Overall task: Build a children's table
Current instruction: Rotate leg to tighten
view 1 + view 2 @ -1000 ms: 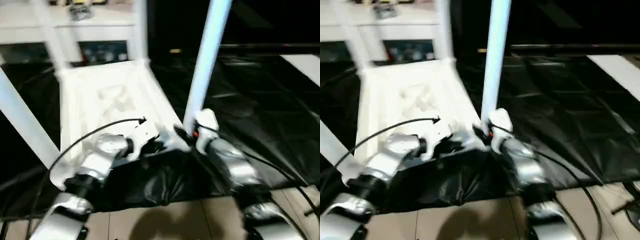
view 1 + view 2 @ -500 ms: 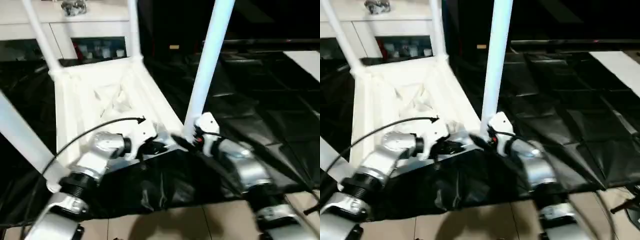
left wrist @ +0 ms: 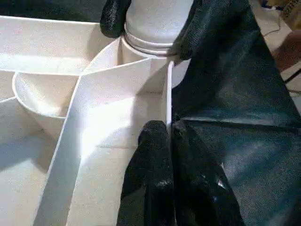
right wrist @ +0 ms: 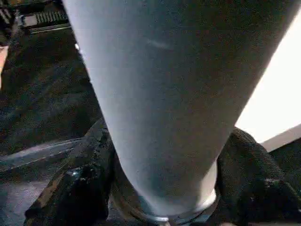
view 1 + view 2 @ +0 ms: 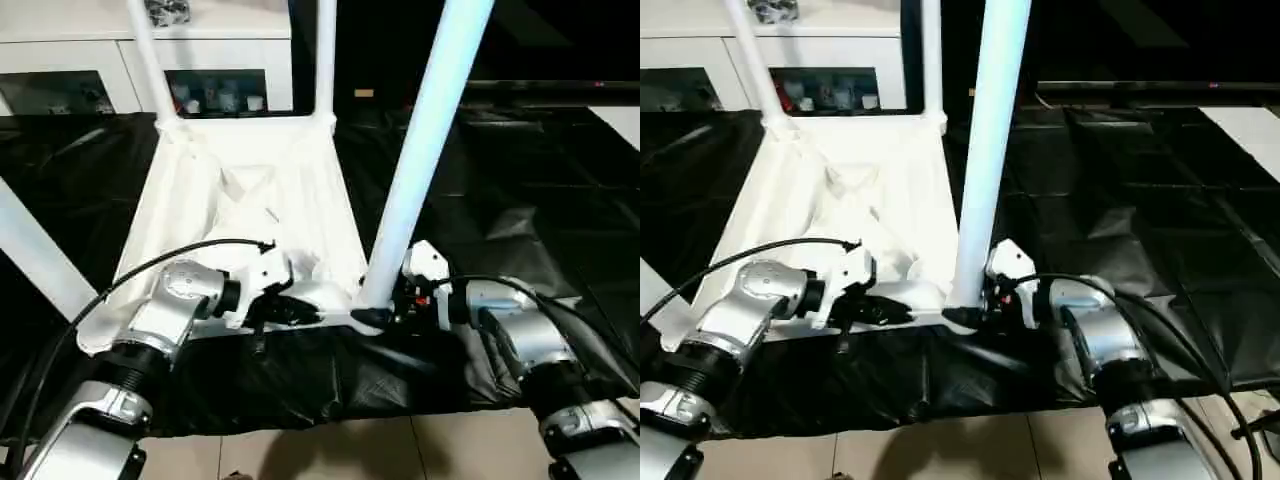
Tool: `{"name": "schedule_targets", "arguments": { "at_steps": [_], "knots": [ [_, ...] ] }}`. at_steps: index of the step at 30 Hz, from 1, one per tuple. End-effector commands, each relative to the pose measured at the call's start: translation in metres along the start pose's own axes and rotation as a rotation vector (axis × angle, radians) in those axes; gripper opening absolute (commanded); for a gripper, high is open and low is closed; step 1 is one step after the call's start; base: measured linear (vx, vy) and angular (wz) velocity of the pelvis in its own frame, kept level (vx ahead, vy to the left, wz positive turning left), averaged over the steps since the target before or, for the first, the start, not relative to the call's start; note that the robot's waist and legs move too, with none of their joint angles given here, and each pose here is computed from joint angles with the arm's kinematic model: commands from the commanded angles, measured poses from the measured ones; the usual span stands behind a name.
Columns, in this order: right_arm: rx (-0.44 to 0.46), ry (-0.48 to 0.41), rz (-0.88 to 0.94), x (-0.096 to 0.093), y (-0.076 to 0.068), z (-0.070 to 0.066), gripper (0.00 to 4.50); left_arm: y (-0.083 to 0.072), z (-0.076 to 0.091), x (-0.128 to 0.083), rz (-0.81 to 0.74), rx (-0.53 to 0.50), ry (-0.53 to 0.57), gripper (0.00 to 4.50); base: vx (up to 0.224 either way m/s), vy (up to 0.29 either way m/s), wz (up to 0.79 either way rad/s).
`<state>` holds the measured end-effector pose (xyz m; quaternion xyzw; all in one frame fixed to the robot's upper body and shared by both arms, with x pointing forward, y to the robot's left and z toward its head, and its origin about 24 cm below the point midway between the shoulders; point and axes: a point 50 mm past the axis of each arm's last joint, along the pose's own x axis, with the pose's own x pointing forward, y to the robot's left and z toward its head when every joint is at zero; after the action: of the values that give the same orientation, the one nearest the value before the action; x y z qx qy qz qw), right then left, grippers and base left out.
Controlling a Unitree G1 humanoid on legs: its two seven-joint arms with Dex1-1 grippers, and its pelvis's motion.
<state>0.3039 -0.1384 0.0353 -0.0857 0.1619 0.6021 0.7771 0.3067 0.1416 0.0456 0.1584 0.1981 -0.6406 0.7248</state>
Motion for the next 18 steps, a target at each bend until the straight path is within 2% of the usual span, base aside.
{"name": "schedule_targets", "arguments": {
  "at_steps": [1,9,13,14,15,16,17,18],
  "knots": [
    [0.038,0.046,0.123,0.011,0.014,-0.012,2.70,0.006,0.008,-0.003,0.023,0.027,-0.010,0.00,0.000,0.000,0.00],
    [0.044,0.040,0.160,0.011,0.017,-0.013,2.65,0.009,0.006,-0.012,0.021,0.024,-0.001,0.00,0.000,0.000,0.00],
    [0.062,0.024,0.107,0.015,0.017,-0.014,2.65,0.010,0.005,-0.013,0.057,0.024,0.006,0.00,0.000,0.000,0.00],
    [0.063,0.019,0.060,0.017,0.016,-0.015,2.65,0.011,0.005,-0.012,0.083,0.025,0.011,0.00,0.000,0.000,0.00],
    [0.064,0.013,-0.080,0.024,0.012,-0.017,2.65,0.011,0.006,-0.008,0.126,0.030,0.006,0.00,0.000,0.000,0.00],
    [0.064,0.013,-0.080,0.024,0.012,-0.017,2.65,0.011,0.006,-0.008,0.126,0.030,0.006,0.00,0.000,0.000,0.00],
    [0.078,-0.009,-0.226,0.032,0.009,-0.017,2.65,0.010,0.008,-0.001,0.165,0.030,-0.012,0.00,0.000,0.000,0.00],
    [0.106,-0.032,-0.281,0.036,0.009,-0.016,2.65,0.007,0.010,0.003,0.170,0.026,-0.022,0.00,0.000,0.000,0.00]
  ]
}}
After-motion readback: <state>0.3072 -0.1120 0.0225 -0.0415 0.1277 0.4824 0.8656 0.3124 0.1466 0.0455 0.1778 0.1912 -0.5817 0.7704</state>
